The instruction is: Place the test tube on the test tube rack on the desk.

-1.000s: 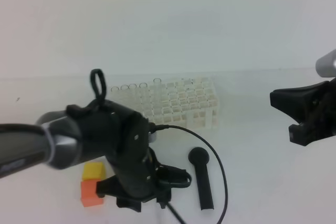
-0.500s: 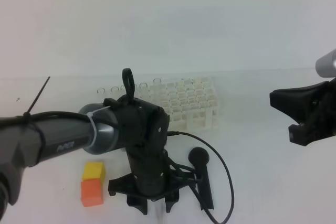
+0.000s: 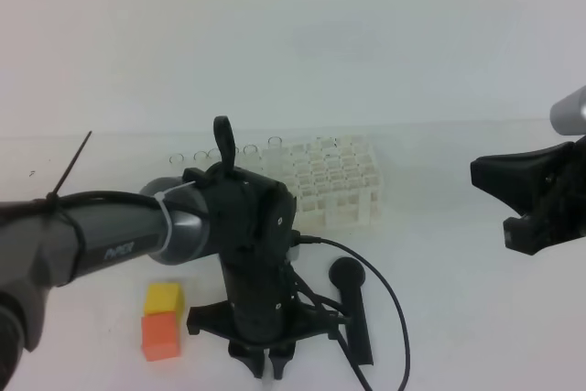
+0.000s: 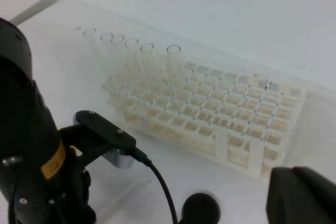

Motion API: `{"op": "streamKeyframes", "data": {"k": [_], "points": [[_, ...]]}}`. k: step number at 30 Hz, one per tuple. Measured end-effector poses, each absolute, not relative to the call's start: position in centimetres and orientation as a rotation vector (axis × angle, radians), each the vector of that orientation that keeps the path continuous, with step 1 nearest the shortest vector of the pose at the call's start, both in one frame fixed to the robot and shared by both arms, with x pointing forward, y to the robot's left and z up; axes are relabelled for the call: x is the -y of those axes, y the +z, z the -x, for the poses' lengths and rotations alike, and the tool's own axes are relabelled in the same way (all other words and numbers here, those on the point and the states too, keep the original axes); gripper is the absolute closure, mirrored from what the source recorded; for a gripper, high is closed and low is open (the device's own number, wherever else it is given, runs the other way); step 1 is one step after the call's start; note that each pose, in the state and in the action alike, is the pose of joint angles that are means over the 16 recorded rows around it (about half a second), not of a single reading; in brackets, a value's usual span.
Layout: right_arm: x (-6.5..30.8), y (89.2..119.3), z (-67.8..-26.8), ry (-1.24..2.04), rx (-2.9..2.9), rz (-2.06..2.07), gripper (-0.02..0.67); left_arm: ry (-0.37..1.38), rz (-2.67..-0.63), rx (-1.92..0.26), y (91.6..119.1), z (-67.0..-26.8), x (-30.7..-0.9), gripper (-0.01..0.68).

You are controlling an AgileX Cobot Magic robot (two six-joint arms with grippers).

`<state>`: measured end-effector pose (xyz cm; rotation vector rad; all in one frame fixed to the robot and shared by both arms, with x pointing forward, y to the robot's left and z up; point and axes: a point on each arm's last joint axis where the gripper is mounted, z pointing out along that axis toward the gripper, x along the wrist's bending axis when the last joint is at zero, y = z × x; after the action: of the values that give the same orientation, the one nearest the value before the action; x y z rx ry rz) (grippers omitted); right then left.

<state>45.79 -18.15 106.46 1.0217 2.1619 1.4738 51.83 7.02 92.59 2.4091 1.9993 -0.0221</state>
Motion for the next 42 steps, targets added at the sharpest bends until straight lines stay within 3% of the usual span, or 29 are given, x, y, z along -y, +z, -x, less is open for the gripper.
{"op": "streamKeyframes", "data": {"k": [17, 22, 32, 42], "points": [[18.2, 106.8, -45.5, 1.468, -2.157, -0.97, 0.65, 0.127, -2.34, -1.461, 103.3, -54.3, -6.0, 0.673], [18.5, 107.7, -44.9, 1.484, -2.124, -0.931, 0.65, 0.072, -2.301, -1.285, 103.2, -54.7, -6.3, 0.673], [19.3, 110.5, -42.9, 1.519, -2.014, -0.812, 0.65, -0.025, -2.124, -1.026, 100.4, -52.9, -8.1, 0.673], [19.5, 111.4, -41.8, 1.547, -1.99, -0.749, 0.65, 0.122, -1.941, -0.841, 100.6, -47.8, -11.2, 0.673]]}}
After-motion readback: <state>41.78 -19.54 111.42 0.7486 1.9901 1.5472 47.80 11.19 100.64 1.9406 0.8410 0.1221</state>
